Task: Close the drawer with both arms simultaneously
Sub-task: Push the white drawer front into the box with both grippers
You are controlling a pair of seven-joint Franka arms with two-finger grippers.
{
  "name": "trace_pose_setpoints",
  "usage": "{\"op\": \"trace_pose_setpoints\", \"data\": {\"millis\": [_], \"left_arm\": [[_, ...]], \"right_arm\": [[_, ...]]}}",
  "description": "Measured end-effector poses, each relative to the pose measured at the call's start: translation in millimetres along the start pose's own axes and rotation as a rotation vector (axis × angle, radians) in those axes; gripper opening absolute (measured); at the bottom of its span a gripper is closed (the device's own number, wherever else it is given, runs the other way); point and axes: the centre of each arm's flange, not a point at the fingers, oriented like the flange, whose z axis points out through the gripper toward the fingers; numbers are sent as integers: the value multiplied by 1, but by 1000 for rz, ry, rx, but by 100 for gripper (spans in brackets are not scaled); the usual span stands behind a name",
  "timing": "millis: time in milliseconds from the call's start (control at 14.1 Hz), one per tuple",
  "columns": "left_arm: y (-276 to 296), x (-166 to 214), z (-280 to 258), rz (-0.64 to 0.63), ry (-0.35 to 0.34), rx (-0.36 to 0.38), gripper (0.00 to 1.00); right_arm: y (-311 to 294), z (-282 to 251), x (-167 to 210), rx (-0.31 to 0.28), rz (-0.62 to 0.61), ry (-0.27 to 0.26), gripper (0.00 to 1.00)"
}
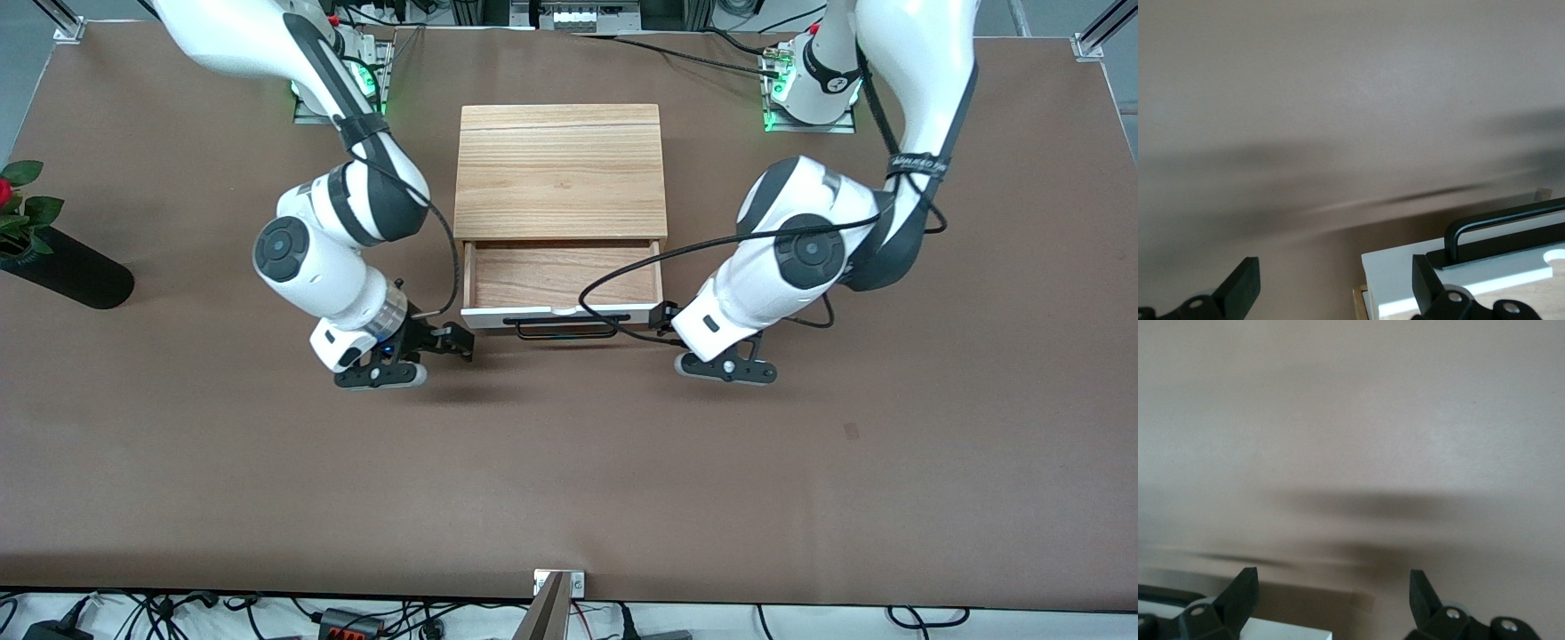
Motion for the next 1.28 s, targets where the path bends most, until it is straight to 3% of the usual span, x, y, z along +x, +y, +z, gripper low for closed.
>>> {"op": "trace_pose_setpoints", "data": {"millis": [851, 1277], "left_arm": [[21, -7, 52, 58, -48, 57, 100], [17, -13, 56, 54, -109, 82, 100]], "right_arm": [[-5, 28, -21, -27, -15, -94, 100], [-1, 34, -31, -51, -14, -182, 100]]}}
